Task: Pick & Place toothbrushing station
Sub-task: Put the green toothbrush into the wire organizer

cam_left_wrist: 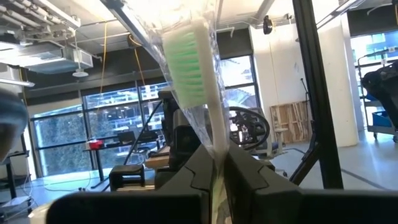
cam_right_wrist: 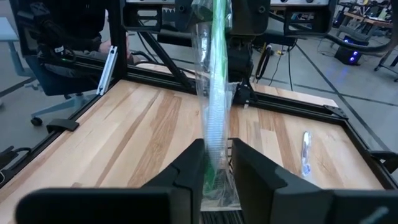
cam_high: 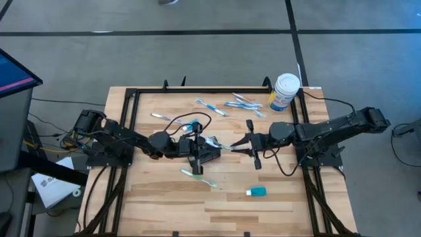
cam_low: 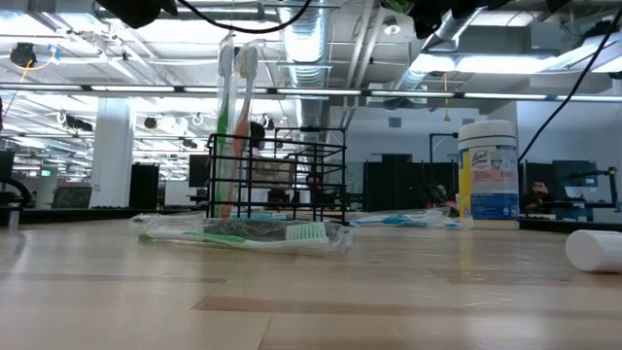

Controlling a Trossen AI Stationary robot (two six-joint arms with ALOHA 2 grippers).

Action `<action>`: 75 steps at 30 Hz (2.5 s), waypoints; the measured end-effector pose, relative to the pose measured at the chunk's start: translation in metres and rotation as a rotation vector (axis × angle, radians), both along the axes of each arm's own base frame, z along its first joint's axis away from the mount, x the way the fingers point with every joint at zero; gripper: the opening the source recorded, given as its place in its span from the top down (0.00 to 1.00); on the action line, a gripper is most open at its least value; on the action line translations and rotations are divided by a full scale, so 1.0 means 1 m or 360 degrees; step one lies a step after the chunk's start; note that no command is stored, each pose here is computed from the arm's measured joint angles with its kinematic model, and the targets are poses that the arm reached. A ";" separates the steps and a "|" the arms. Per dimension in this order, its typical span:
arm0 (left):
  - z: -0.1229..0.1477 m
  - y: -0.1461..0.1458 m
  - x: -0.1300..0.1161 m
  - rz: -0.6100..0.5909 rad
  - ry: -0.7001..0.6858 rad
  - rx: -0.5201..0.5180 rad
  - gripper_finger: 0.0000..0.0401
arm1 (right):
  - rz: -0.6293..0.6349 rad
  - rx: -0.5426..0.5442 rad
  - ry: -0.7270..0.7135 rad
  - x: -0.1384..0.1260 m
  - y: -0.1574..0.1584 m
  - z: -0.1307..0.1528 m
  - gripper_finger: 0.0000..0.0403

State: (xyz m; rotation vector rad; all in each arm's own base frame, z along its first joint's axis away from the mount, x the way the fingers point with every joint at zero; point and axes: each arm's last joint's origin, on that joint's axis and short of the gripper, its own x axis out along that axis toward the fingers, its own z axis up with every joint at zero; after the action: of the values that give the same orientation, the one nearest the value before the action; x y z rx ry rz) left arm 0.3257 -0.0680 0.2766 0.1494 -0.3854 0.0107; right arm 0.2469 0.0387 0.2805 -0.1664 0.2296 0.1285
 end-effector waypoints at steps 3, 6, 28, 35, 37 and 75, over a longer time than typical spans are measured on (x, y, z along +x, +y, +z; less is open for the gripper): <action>-0.001 0.000 0.000 0.0006 0.0013 0.0000 0.98 | 0.0005 -0.0018 -0.0002 0.000 0.000 0.000 0.79; -0.001 0.000 0.001 0.0005 0.0025 0.0001 0.98 | 0.0011 -0.0028 -0.0010 0.000 0.001 0.000 0.75; 0.029 -0.014 -0.048 0.0040 0.0499 -0.0101 0.98 | -0.0009 0.0022 0.0049 -0.001 0.000 -0.002 0.62; 0.031 -0.033 -0.067 0.0051 0.0618 -0.0142 0.98 | -0.0010 0.0017 0.0080 -0.002 0.000 -0.004 0.66; 0.028 -0.039 -0.070 0.0055 0.0663 -0.0142 0.98 | -0.0010 0.0017 0.0080 -0.002 0.000 -0.004 0.67; -0.035 -0.045 -0.097 0.0589 0.0875 -0.0392 0.98 | -0.0011 0.0017 0.0103 -0.002 0.000 -0.006 0.69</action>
State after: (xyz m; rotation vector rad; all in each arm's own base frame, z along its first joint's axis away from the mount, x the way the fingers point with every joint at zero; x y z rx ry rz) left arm 0.2285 -0.1132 0.2411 -0.0247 0.1976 0.3734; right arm 0.2446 0.0383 0.2749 -0.1508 0.2939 0.1285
